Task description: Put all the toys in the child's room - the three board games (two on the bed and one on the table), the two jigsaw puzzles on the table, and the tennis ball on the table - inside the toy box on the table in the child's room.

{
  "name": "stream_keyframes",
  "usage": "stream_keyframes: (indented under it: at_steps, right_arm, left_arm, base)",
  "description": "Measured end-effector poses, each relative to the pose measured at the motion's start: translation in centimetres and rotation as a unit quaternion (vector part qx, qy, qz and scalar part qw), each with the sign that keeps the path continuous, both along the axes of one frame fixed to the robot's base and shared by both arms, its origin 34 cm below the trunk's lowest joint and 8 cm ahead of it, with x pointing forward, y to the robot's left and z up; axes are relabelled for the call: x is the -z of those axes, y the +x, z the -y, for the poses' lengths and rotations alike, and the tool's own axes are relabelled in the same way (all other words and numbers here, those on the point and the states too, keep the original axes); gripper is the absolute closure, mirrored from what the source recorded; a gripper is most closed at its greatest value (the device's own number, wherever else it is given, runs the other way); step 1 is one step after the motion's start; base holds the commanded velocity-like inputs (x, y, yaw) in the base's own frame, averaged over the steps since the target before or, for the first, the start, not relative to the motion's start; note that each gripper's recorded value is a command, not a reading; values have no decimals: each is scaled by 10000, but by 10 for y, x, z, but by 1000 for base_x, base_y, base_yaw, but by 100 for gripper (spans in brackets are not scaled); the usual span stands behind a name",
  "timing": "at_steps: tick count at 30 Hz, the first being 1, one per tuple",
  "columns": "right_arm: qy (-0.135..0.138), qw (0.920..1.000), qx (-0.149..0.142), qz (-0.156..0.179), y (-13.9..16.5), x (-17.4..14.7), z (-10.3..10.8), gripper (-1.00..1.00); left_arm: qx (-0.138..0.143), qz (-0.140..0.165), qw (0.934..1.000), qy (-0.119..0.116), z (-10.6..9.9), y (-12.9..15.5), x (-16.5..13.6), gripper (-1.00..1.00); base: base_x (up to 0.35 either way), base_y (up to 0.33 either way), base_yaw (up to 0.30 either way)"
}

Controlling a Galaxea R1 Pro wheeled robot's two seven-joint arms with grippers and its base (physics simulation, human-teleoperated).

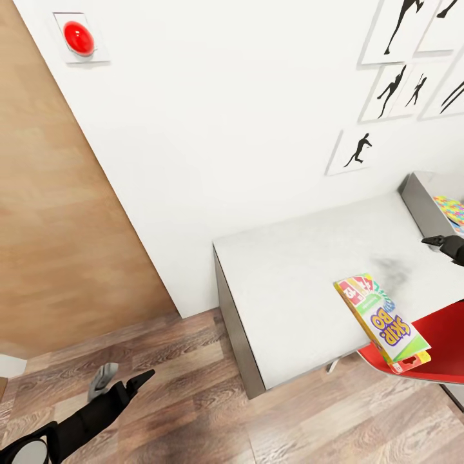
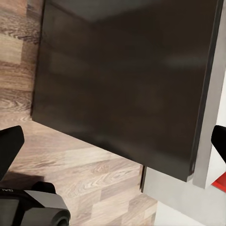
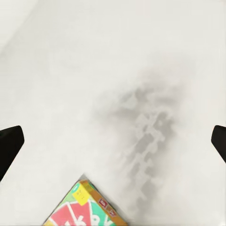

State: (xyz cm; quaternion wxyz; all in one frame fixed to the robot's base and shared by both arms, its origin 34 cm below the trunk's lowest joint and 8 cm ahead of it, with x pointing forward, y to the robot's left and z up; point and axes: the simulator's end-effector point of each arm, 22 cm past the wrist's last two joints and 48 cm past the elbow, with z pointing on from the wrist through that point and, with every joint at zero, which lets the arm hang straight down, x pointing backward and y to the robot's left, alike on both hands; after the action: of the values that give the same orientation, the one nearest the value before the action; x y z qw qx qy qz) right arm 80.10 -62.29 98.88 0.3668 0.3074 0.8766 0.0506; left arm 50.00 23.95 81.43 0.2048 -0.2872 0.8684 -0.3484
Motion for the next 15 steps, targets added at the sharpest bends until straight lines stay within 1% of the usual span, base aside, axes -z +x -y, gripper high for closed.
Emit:
stream_keyframes:
  at_steps: [5,7,8,10,11,12,15]
  right_arm:
    - [-28,9999,-145,22,-8,-5,-6,-100]
    - [54,9997,-234,-11,-13,-6,-13,-100]
    - [55,9997,-235,-12,-13,-5,-13,-100]
    - [179,9993,-315,-51,-17,-5,-21,-100]
    - [180,9993,-317,-52,-17,-5,-21,-100]
    - [237,9991,-348,-57,-18,-5,-24,-100]
    - [317,9987,-390,-1,-20,-4,-28,-100]
  left_arm:
    - [-11,3,10000,-4,0,0,0,-100]
    - [-18,3,10000,-4,-1,1,0,-100]
    - [-18,3,10000,-4,-1,1,0,-100]
    - [-25,5,10000,-6,-1,1,0,-100]
    - [-25,5,10000,-6,-1,1,0,-100]
    - [-29,6,10000,-8,-1,1,0,-100]
    - [-37,5,10000,-5,-2,1,0,-100]
  base:
    - [0,0,0]
    - [0,0,0]
    - [0,0,0]
    - [0,0,0]
    - [0,0,0]
    - [0,0,-9]
    - [0,0,-42]
